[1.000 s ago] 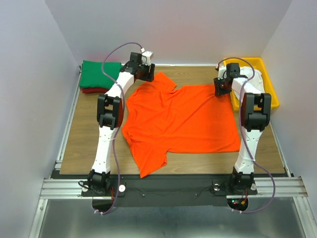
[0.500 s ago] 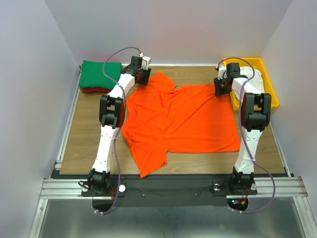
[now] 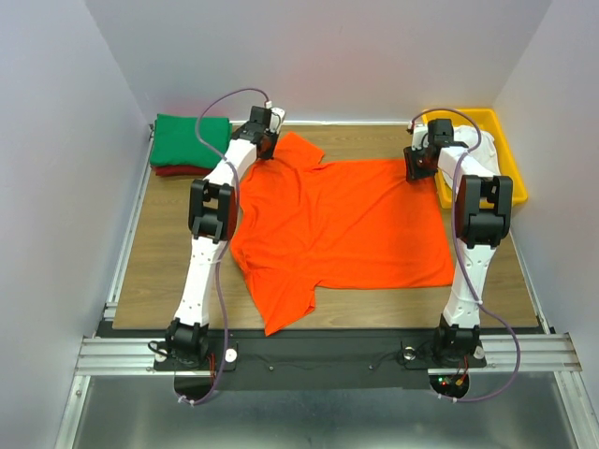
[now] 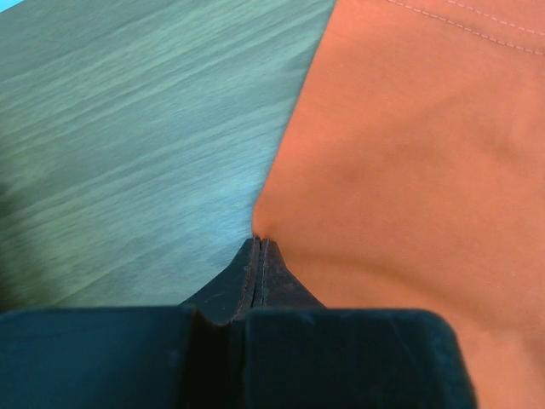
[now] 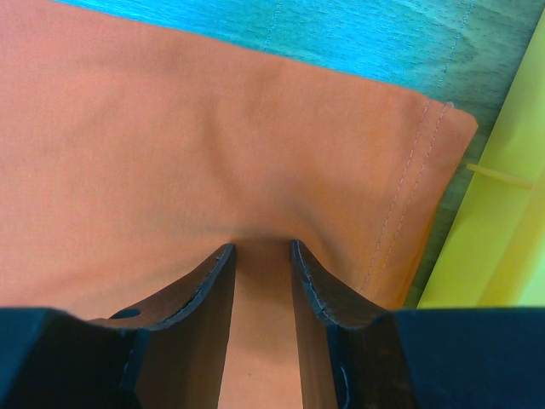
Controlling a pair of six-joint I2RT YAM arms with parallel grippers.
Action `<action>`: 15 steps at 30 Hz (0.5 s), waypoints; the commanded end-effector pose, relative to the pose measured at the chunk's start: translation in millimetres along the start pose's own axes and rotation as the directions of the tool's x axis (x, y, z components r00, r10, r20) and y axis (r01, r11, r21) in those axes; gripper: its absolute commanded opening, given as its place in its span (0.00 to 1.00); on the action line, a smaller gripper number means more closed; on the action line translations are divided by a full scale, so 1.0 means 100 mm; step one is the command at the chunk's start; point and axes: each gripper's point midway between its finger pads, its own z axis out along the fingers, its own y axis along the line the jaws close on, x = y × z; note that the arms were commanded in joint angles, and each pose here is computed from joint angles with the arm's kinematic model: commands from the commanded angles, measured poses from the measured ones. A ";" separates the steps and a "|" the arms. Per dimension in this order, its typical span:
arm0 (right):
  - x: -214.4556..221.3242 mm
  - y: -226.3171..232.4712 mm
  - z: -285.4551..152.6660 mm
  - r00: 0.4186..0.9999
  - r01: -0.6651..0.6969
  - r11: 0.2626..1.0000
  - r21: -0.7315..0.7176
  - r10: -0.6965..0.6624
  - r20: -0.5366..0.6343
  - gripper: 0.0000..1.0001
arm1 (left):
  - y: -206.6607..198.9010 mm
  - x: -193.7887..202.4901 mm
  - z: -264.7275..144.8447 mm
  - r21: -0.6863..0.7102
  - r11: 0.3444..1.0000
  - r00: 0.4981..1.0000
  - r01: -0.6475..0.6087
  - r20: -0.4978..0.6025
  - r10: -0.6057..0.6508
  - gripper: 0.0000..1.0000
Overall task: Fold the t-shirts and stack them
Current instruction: Flatten the tshirt out
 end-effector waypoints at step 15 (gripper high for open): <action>-0.14 -0.01 0.31 1.000 0.000 1.000 -0.004 0.000 0.008 0.45 | 0.88 0.05 -0.04 -0.174 0.982 0.998 -0.068 -0.022 0.065 0.00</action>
